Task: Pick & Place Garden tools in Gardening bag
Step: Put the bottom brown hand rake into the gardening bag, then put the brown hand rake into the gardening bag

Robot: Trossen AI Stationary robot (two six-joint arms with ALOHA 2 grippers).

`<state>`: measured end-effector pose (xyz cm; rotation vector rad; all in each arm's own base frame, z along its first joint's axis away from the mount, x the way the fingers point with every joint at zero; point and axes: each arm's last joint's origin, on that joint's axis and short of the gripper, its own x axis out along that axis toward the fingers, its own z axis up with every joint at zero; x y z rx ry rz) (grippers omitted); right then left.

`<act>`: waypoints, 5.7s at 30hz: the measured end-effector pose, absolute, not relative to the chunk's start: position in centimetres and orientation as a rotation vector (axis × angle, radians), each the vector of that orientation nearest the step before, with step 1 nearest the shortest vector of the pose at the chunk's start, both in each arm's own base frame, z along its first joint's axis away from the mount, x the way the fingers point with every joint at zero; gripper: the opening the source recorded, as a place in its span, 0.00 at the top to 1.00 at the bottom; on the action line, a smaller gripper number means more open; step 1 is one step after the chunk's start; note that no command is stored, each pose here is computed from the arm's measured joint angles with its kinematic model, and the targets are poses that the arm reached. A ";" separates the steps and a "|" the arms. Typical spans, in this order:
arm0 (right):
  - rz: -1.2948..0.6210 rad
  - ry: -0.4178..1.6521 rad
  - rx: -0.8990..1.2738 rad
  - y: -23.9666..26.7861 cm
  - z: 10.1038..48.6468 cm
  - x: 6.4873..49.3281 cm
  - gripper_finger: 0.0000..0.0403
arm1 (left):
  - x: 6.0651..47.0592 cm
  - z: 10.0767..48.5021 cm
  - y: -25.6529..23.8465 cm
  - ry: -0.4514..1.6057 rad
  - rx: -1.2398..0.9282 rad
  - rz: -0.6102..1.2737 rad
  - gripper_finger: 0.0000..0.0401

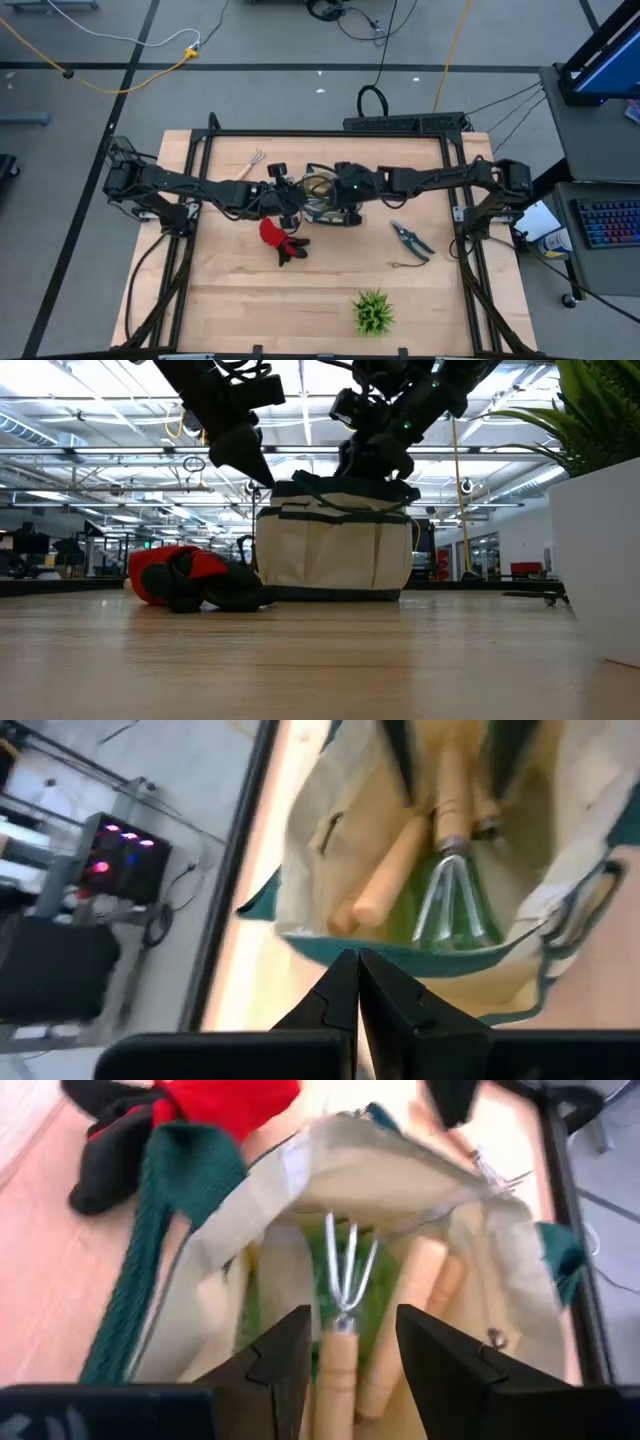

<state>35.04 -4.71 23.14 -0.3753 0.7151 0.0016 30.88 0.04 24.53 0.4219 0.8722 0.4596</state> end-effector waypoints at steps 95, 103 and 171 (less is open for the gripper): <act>-0.034 0.493 -0.102 -3.0 27.1 32.5 0.66 | 20.0 15.9 11.1 1.156 -0.209 0.961 0.60; -0.019 0.492 -0.089 -2.4 27.1 32.5 0.67 | 19.0 14.0 11.4 1.097 -0.213 1.002 0.60; -0.024 0.221 -0.203 -2.5 29.6 33.4 0.68 | 22.0 24.0 3.5 0.104 -0.038 0.170 0.83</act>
